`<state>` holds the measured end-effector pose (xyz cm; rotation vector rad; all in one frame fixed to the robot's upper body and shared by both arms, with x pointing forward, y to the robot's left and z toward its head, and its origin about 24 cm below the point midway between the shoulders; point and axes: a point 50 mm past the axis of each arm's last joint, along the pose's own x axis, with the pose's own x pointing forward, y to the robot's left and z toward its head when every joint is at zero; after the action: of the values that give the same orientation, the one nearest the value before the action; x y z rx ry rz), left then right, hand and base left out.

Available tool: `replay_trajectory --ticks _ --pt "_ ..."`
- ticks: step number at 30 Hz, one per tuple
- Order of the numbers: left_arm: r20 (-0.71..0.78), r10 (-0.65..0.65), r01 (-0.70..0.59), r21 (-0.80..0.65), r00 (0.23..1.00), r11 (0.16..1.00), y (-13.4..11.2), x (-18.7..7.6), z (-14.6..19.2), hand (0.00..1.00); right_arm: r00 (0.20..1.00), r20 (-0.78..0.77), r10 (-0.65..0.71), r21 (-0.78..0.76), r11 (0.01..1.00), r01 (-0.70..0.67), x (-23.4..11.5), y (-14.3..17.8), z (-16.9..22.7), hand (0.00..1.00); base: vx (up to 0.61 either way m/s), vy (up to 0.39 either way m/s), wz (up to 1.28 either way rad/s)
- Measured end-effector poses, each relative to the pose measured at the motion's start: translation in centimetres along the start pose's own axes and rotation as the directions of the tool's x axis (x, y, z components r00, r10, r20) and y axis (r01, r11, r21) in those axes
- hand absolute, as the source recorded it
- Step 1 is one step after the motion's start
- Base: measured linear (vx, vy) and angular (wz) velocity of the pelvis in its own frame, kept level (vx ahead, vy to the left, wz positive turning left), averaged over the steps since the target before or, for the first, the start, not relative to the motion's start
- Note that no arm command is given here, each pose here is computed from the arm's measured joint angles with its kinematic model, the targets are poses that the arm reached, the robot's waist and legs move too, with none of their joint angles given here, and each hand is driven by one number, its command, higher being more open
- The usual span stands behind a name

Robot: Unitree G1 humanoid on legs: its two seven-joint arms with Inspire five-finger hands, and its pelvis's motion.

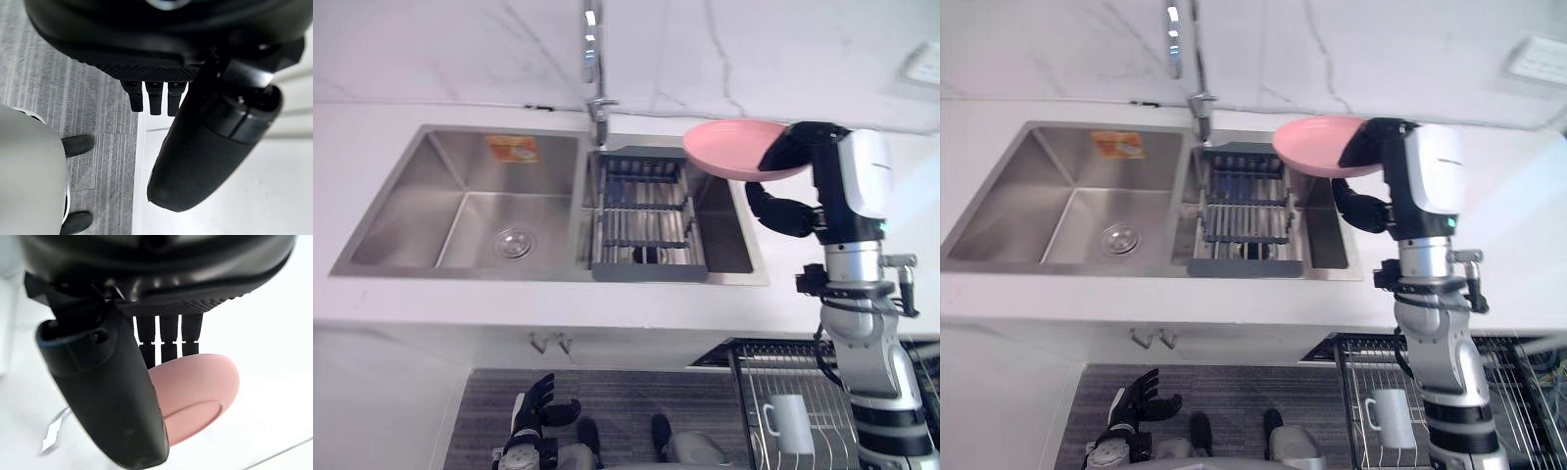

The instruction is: Walk over to the sink, pick up the cup, carry it to the dishwasher, place the cup inside the dishwasher, then close the dishwasher door

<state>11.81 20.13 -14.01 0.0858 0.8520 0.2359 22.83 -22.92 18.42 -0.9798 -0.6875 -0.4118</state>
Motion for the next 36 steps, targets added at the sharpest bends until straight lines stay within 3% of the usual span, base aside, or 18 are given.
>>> replay_trajectory --ticks 7,11,21,27,32,36 --pt "-0.029 0.006 -0.006 0.004 1.000 1.000 0.1 -0.2 -0.7 0.90 0.953 -0.298 -0.044 -0.101 0.995 0.014 -5.4 -1.4 -3.6 0.30 0.04 0.048 -0.99" --pt "-0.044 0.011 -0.010 0.012 0.999 1.000 0.2 -0.4 -1.2 0.90 0.852 -0.523 -0.035 -0.129 0.991 -0.038 -10.2 -1.6 -5.4 0.30 0.02 0.012 -0.46" --pt "-0.010 -0.033 0.033 -0.013 0.999 0.999 -1.8 -0.4 -0.5 0.90 0.679 -0.733 0.045 -0.092 0.982 -0.164 -16.2 -0.5 -7.0 0.30 -0.02 0.008 -0.11" --pt "0.084 -0.080 0.083 -0.036 0.993 0.996 -3.9 -0.1 2.1 0.90 0.612 -0.791 0.030 -0.058 0.991 -0.124 -17.2 0.3 -7.7 0.30 -0.01 -0.026 0.10" --pt "0.146 -0.132 0.141 -0.048 0.980 0.989 -6.2 0.2 4.2 0.90 0.607 -0.795 0.004 -0.026 0.999 -0.041 -15.8 1.1 -8.6 0.30 -0.02 -0.006 0.03" --pt "0.176 -0.130 0.139 -0.041 0.976 0.989 -6.5 0.4 5.2 0.90 0.603 -0.798 -0.019 -0.021 1.000 0.003 -14.7 1.3 -9.5 0.30 0.05 -0.006 0.07"
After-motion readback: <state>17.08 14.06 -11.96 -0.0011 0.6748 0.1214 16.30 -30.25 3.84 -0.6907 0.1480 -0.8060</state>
